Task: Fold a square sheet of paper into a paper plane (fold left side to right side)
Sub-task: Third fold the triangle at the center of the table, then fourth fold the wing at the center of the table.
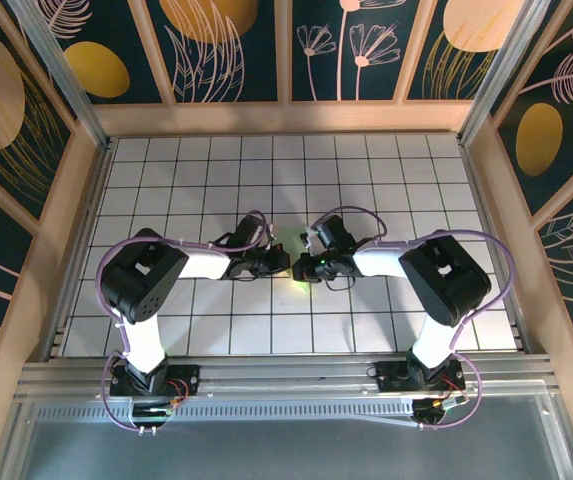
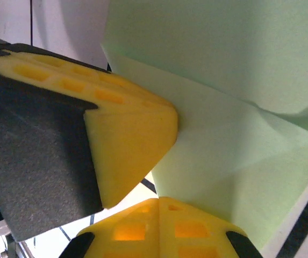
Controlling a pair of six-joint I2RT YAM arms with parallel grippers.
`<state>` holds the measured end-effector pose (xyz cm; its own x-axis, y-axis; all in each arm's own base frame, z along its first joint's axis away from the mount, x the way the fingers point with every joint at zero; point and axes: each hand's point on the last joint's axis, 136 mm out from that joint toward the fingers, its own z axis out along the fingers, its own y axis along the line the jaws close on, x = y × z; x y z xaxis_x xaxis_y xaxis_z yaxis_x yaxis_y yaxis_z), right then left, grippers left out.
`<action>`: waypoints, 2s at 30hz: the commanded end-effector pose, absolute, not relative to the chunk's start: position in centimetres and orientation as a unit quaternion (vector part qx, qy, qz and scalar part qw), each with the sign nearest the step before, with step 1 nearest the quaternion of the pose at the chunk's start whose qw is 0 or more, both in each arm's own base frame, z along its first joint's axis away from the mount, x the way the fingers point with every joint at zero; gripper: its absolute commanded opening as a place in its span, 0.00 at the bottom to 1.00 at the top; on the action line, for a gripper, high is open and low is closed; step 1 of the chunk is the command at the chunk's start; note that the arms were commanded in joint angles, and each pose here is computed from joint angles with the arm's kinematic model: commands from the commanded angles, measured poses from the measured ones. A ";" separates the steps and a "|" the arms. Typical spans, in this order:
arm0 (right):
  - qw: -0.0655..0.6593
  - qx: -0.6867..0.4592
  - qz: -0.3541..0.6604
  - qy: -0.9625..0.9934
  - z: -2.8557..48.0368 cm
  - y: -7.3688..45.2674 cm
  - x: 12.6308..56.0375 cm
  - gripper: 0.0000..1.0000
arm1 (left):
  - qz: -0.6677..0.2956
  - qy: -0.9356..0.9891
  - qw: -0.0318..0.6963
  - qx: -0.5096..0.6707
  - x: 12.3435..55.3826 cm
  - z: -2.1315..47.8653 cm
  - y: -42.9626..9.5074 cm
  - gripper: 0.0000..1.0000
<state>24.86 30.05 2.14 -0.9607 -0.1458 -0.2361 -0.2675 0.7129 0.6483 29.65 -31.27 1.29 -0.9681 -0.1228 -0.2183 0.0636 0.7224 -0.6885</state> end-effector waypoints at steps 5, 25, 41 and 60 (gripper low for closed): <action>0.050 -0.116 0.341 0.932 0.2 28.9 22.5 0.00 | -0.305 0.947 0.088 -0.045 28.1 -2.8 -29.0 0.00; 0.004 -0.101 0.323 0.941 -0.8 24.7 17.0 0.00 | -0.312 0.945 0.077 -0.064 27.5 -3.2 -28.8 0.00; 0.197 -0.101 0.338 0.915 7.0 22.8 27.3 0.29 | -0.414 0.899 0.108 -0.095 29.0 1.2 -31.5 0.05; 0.224 -0.165 0.365 0.888 5.1 27.6 30.4 0.46 | -0.393 0.892 0.185 -0.130 33.2 4.1 -25.3 0.38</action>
